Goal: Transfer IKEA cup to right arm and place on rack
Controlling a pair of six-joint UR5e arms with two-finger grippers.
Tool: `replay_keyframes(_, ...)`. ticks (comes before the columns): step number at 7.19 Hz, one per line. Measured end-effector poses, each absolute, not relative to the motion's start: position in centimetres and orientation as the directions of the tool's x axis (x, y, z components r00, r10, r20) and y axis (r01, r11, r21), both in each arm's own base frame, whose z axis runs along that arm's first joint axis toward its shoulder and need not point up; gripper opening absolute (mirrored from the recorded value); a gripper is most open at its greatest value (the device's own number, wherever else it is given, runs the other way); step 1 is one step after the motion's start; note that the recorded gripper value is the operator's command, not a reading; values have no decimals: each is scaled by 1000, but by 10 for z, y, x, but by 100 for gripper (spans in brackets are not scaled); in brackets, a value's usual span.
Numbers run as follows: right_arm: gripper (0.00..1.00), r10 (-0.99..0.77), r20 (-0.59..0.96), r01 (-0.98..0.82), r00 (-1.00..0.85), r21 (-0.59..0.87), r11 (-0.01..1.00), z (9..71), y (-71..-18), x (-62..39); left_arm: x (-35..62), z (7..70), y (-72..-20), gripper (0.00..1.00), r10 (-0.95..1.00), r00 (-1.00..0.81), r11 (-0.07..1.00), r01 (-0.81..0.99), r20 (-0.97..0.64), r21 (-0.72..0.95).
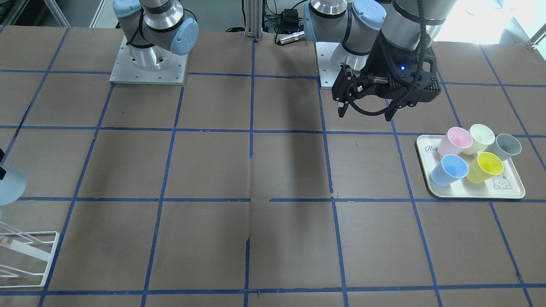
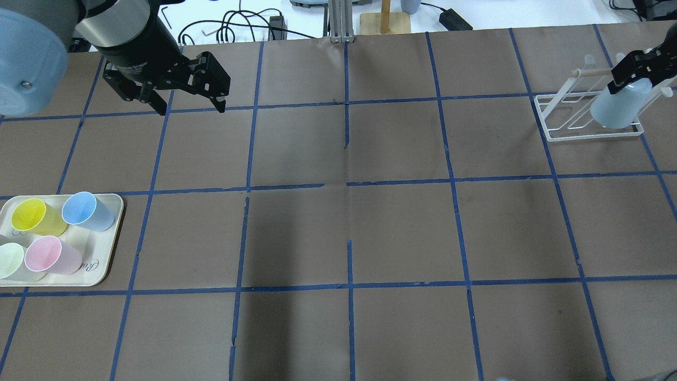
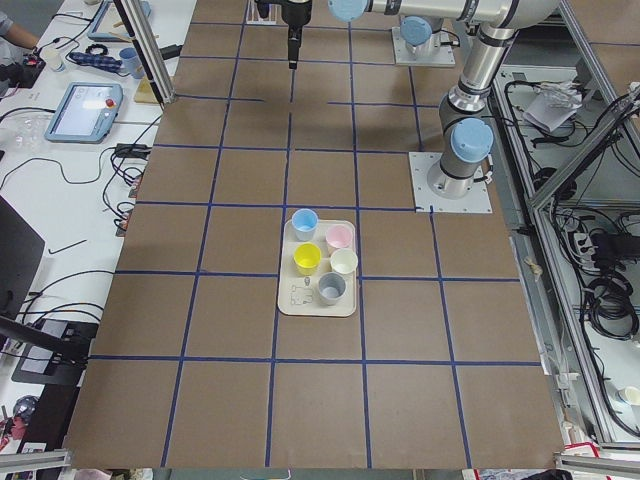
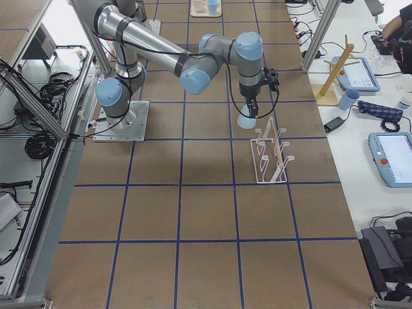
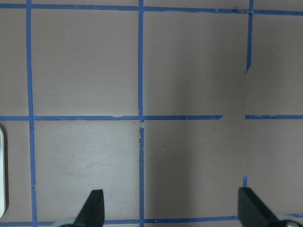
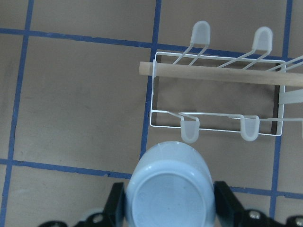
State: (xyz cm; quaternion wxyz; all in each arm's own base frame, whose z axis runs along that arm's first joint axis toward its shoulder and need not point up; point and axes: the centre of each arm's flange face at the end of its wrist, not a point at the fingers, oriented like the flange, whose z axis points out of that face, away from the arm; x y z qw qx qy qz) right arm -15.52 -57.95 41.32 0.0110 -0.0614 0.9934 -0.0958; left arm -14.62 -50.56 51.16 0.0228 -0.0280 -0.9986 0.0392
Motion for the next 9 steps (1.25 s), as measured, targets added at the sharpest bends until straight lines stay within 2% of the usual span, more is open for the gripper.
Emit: replay_keyframes(9,34,-116,-26,-108,-993,-208,972,384,-610,-173,-143,510,-503,100,61,-998,997,60,24,-54)
